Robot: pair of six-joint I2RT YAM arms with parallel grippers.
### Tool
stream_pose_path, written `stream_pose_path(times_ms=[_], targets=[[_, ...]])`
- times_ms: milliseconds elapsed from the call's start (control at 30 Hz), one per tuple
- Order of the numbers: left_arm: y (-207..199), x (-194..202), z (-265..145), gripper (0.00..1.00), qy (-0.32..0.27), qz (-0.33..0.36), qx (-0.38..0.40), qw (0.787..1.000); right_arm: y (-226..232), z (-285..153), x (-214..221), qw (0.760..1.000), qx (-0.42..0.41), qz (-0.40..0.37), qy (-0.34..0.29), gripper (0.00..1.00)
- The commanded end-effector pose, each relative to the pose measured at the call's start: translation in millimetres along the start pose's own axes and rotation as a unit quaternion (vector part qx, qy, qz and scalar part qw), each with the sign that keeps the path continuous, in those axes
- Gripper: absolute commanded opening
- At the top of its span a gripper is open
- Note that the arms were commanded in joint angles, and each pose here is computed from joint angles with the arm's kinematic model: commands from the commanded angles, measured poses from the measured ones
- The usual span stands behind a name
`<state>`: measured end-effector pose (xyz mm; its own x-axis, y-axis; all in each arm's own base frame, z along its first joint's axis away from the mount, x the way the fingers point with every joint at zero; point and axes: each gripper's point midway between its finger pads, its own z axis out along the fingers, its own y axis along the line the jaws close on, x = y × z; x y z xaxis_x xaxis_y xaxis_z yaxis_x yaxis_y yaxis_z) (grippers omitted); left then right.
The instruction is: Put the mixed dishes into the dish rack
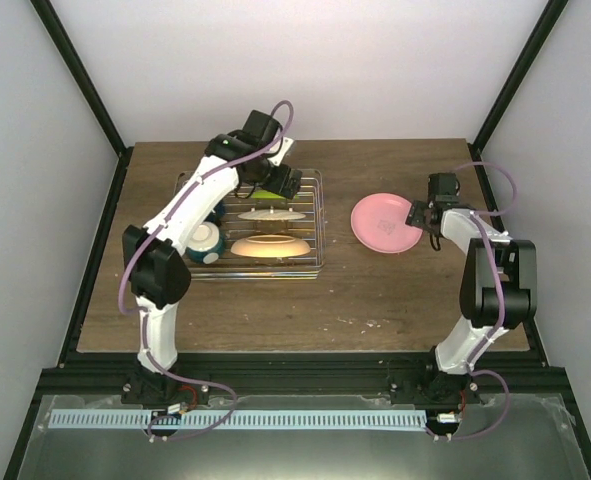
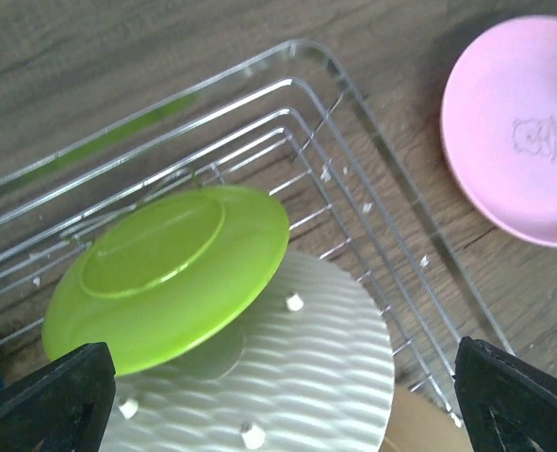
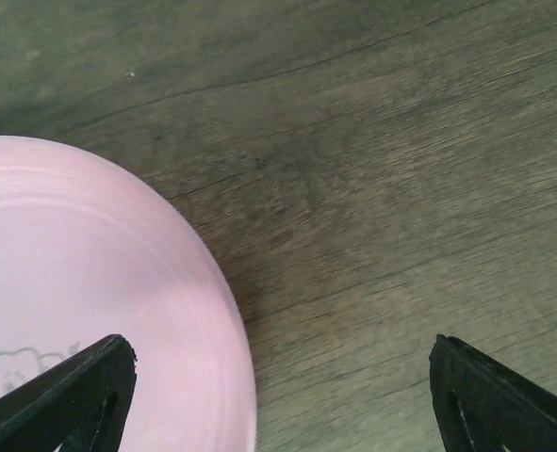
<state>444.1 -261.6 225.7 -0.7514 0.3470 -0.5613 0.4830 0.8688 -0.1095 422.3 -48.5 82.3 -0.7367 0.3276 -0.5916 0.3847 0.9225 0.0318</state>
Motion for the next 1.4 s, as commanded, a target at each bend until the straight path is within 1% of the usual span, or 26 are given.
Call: stream_pose_path(times_ms=[0,100,167,233,400,500,633,667,933,1100,1233,1300,1367], targets=[[0,-3,-24,1.00,-0.030,0.014,0.002,0.999,2,11,-5,1.000,-0.005,-0.003,0.008,0.85],[0,4,-32,1.00,-0.033,0.014,0.001,0.999,9,22,4,1.000,-0.023,-0.005,0.019,0.81],[0,7,-41,1.00,-0.044,0.015,-0.001,0.999,14,27,9,0.999,-0.039,-0.002,0.021,0.75],[-1,7,-55,1.00,-0.063,0.017,-0.001,0.998,18,32,15,0.998,-0.050,-0.002,0.030,0.65],[-4,28,-78,1.00,-0.064,0.010,0.004,0.998,23,42,27,0.997,-0.065,-0.004,0.050,0.37],[-2,49,-87,1.00,-0.044,-0.004,-0.001,0.999,25,46,33,0.996,-0.069,-0.004,0.059,0.25],[-5,83,-99,1.00,-0.009,-0.033,0.007,0.999,25,47,37,0.996,-0.070,-0.006,0.061,0.04],[-7,95,-102,1.00,0.004,-0.040,0.012,0.999,25,48,37,0.996,-0.070,-0.006,0.061,0.01],[-30,167,-132,1.00,0.079,-0.079,0.054,0.992,24,49,29,0.997,-0.061,-0.017,0.052,0.01],[-36,210,-143,1.00,0.129,-0.092,0.052,0.986,24,49,28,0.997,-0.058,-0.021,0.052,0.01],[-32,237,-132,1.00,0.169,-0.099,0.040,0.980,26,47,27,0.997,-0.058,-0.025,0.049,0.01],[-25,240,-122,1.00,0.184,-0.098,0.019,0.978,28,44,25,0.997,-0.058,-0.028,0.044,0.01],[-12,237,-110,1.00,0.191,-0.097,-0.019,0.977,31,39,23,0.997,-0.058,-0.034,0.036,0.01]])
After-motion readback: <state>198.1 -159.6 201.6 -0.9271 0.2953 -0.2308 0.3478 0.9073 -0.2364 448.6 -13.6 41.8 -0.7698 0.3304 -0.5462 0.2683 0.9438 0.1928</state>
